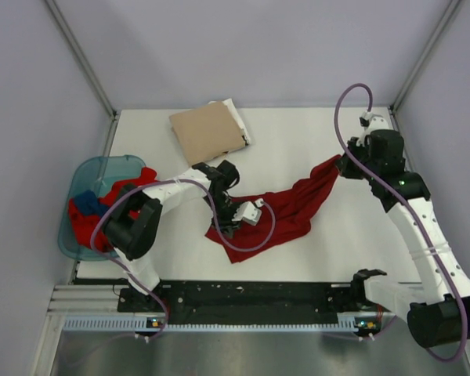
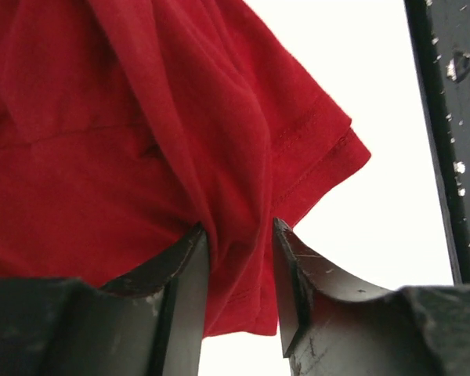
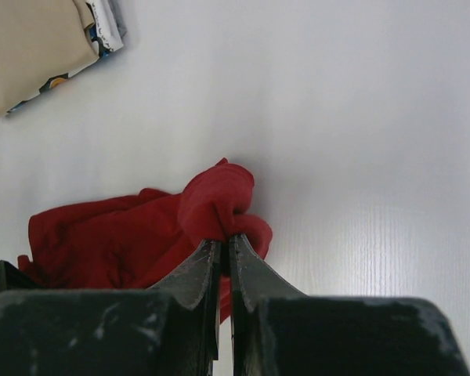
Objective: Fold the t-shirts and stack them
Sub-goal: Flatten out the tshirt
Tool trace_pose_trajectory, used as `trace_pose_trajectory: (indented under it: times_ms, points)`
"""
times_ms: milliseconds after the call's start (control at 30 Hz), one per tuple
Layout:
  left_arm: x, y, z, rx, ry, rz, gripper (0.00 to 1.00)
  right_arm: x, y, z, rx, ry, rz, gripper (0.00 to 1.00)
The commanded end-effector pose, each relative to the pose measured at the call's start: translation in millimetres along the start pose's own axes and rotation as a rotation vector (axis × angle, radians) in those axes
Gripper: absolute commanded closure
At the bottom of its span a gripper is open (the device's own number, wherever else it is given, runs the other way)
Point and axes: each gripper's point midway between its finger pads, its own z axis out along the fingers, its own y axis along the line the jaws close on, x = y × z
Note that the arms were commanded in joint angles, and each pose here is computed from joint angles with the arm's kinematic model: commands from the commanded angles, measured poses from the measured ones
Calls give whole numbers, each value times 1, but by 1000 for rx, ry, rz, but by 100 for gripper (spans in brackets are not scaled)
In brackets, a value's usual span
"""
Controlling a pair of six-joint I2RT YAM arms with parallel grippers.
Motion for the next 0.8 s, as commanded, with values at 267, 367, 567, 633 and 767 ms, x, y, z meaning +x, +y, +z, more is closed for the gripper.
trace_pose_trajectory:
  times_ms: [267, 367, 567, 633, 767]
  points:
    - [-3, 40, -48, -287, 105, -74, 100, -52, -5, -33, 38, -192, 6, 100]
    - [-13, 57, -105, -496, 159, -124, 100, -94, -4, -68, 50, -325, 23, 100]
    - [-74, 47, -259, -937, 110, -170, 100, -185, 12, -181, 47, -664, 4, 100]
    - [-97, 31, -305, -1061, 73, -145, 100, -204, 17, -224, 38, -766, -4, 100]
    - [-132, -13, -369, -1223, -39, -99, 100, -218, 27, -312, 2, -961, -34, 100]
